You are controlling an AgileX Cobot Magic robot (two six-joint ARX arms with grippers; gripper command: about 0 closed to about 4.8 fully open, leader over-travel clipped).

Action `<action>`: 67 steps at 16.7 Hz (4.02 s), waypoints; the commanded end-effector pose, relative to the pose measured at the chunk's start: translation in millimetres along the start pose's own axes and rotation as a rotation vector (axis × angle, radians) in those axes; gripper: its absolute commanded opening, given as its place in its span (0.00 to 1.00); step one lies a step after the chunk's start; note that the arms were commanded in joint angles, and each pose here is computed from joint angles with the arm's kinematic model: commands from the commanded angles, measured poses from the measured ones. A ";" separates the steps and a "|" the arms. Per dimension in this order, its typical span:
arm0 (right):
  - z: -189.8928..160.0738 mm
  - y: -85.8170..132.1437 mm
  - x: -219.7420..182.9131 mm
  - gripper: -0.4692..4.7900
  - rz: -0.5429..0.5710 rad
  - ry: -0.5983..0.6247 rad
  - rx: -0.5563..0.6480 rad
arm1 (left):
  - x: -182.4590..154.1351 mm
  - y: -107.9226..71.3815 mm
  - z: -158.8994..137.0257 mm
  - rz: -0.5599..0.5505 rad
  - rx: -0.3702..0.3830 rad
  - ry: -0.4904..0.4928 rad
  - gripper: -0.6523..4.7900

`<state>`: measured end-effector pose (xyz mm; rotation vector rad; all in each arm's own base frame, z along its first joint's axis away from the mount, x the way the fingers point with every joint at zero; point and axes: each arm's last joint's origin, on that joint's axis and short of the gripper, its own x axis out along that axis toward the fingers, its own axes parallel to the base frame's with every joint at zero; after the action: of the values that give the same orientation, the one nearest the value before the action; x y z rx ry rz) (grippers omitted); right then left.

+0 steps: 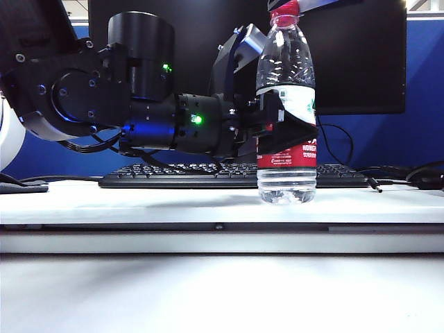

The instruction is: Unscrew the cap from the plastic bottle on the table.

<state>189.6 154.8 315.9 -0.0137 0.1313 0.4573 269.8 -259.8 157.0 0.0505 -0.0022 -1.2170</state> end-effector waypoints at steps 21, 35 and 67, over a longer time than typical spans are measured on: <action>-11.2 -108.8 29.2 0.22 0.728 0.284 -0.008 | -0.1 -1.9 -2.3 -0.044 0.004 0.015 0.62; -19.8 -120.8 41.1 0.56 0.766 0.305 0.057 | -0.2 -2.1 -2.6 -0.058 0.002 0.018 0.62; 3.3 51.0 -10.4 0.59 -0.285 -0.133 0.098 | 0.2 -2.0 -2.4 -0.055 0.001 0.018 0.62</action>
<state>157.2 196.8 318.1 0.0659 0.0289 0.1682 268.9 -260.5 157.1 0.0579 -0.0052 -1.2651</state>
